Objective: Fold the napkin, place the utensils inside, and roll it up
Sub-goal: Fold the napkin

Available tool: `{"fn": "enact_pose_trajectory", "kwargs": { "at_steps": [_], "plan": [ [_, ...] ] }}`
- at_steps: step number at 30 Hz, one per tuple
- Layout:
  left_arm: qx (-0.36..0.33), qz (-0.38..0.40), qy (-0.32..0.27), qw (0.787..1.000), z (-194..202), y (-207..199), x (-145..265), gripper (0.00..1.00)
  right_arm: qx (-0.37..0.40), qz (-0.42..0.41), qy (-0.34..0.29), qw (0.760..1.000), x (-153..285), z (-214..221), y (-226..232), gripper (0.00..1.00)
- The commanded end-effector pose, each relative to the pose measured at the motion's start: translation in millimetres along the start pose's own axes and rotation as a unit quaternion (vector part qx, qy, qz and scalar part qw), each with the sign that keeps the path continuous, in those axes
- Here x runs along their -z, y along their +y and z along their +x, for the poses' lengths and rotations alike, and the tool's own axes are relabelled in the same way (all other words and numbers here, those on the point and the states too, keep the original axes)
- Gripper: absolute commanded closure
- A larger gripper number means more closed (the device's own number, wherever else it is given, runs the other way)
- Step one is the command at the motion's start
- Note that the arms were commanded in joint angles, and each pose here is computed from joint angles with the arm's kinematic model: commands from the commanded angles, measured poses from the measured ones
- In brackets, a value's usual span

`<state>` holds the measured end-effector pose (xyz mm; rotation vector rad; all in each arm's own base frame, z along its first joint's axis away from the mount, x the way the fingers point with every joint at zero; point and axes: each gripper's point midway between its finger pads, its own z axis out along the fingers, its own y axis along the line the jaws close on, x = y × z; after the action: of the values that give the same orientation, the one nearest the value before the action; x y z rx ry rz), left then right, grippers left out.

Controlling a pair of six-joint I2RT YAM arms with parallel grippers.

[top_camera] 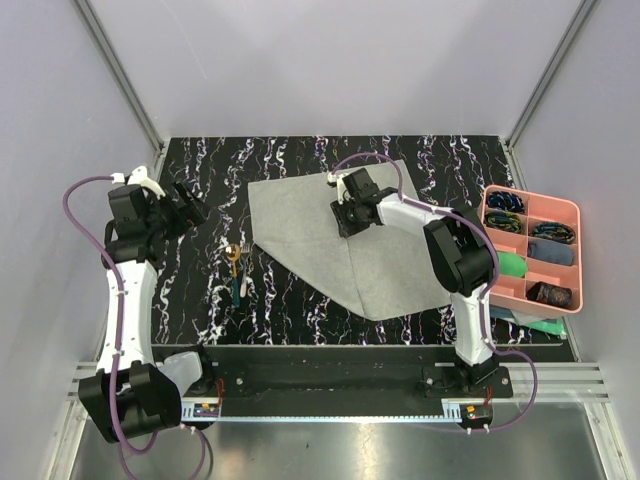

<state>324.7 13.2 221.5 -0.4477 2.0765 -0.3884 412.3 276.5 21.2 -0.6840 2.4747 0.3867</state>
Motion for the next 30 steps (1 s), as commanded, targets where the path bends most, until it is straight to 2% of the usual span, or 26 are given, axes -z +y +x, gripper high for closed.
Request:
{"fn": "enact_pose_trajectory", "kwargs": {
  "at_steps": [1,12,30],
  "plan": [
    [-0.004,0.017,-0.025,1.0,-13.0,-7.0,1.7,0.01,0.0,-0.012,-0.024,1.0,27.7,-14.0,10.2,0.61],
    [-0.004,0.019,-0.024,1.0,-12.6,-8.0,1.8,0.01,-0.02,-0.03,-0.018,0.999,36.7,-9.2,18.8,0.56],
    [-0.005,0.023,-0.025,0.999,-12.4,-9.3,2.4,0.01,-0.016,-0.044,0.027,0.999,19.1,13.2,27.1,0.6]
  ]
}}
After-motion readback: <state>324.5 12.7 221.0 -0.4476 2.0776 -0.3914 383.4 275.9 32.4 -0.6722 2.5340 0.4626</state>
